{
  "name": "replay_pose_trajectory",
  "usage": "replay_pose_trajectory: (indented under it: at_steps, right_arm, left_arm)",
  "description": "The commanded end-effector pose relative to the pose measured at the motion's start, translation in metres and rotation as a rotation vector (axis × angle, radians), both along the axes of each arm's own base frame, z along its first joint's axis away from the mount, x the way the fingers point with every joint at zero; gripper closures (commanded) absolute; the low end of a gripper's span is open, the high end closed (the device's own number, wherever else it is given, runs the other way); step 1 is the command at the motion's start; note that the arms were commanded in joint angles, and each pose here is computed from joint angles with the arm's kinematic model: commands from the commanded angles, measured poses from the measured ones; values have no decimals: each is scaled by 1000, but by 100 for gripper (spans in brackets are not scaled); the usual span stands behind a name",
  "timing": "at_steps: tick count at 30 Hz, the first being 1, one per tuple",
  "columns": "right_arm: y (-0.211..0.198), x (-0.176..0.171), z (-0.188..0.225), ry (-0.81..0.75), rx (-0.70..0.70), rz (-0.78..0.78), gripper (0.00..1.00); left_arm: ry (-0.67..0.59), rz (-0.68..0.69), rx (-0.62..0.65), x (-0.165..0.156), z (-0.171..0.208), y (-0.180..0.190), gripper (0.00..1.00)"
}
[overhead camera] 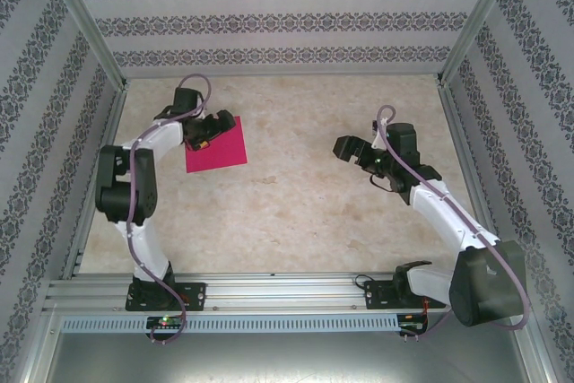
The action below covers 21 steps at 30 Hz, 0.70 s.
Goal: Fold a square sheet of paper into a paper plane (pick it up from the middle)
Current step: Move the square sheet of paper to the center of the table.
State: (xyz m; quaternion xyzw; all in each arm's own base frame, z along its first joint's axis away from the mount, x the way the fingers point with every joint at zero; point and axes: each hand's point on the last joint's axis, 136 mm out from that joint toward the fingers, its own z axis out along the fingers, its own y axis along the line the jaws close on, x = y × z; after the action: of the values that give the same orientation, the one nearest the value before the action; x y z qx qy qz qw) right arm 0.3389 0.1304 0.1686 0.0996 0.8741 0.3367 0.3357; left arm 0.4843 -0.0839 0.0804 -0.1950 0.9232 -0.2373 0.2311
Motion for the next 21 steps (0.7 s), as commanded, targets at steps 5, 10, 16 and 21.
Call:
replay_pose_trajectory:
  at_steps: [5,10,16,21]
  right_arm:
    - [13,-8,-8,66,23,-4,2]
    - [8,-17,-21,100,11,-54,2]
    - [0,-37,-40,163,-6,-105,2]
    - [10,-58,-50,185,-5,-45,3]
  left_arm:
    - [143,-50,-59,-5,-35,-39,0]
    - [199,-55,-91,-23,-51,-65,0]
    - [219,-57,-168,-63,-56,-120,0]
    - [191,-39,-205,-92,-49,-165,0]
